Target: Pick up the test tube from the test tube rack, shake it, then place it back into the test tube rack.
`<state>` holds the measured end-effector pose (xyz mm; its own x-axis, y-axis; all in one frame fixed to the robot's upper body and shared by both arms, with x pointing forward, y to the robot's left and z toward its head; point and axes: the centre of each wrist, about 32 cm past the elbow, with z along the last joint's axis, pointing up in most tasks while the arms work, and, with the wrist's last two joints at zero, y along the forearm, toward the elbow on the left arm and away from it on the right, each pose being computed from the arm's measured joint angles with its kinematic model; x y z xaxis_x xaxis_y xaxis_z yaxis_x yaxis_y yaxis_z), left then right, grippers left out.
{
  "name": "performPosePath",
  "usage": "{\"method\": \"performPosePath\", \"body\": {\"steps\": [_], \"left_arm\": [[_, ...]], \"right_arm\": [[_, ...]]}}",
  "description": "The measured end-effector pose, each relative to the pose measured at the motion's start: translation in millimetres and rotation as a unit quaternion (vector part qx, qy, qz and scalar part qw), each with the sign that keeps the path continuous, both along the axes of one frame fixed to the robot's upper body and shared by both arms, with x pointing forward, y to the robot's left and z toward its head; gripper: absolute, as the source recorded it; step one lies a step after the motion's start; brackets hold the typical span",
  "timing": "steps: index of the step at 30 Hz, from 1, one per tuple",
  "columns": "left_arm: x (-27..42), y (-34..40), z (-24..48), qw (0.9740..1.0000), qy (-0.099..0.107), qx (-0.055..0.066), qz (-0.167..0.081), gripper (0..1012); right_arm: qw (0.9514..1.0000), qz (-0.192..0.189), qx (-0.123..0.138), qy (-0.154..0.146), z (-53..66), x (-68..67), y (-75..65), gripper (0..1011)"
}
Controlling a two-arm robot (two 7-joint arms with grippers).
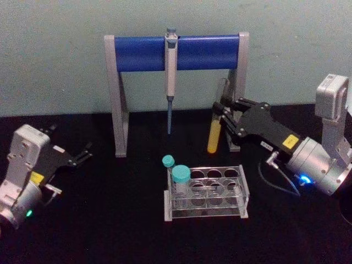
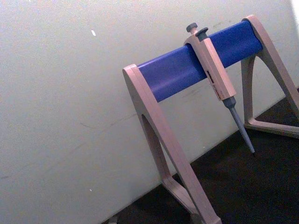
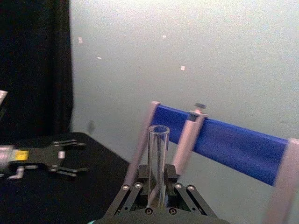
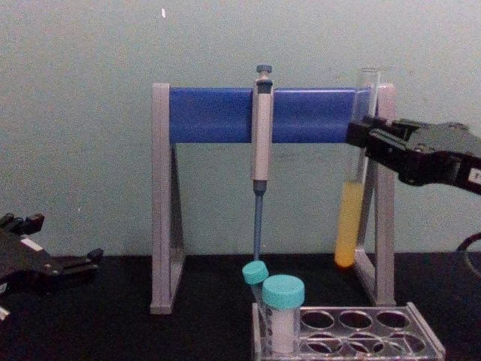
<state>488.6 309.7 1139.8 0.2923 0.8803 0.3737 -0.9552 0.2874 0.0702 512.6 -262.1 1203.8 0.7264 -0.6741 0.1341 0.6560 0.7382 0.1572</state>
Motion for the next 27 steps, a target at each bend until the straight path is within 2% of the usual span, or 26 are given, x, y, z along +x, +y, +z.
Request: {"method": "performPosePath", "body": {"steps": [3,8,12,16,22,27], "left_arm": [[0.0,0.0,0.0,1.0000,0.000,0.000,0.000,1001],[0.0,0.0,0.0,1.0000,0.000,0.000,0.000,1001],[0.0,0.0,0.0,1.0000,0.000,0.000,0.000,1001],[0.0,0.0,0.0,1.0000,0.000,0.000,0.000,1001],[0.0,0.0,0.0,1.0000,0.000,0.000,0.000,1001],[0.0,0.0,0.0,1.0000,0.000,0.000,0.000,1001]], "right_arm": [[0.9998,0.017,0.002,0.004,-1.0,0.8,-0.8,227],[0.9981,0.057,0.007,0.020,0.9,-1.0,-10.2,228],[0.9951,0.093,0.003,0.034,8.7,-7.0,-26.2,228],[0.9932,0.109,-0.010,0.040,16.8,-13.2,-40.0,228],[0.9932,0.096,-0.047,0.046,25.6,-23.0,-55.4,227],[0.9947,0.034,-0.089,0.039,31.0,-28.6,-61.8,228]]}}
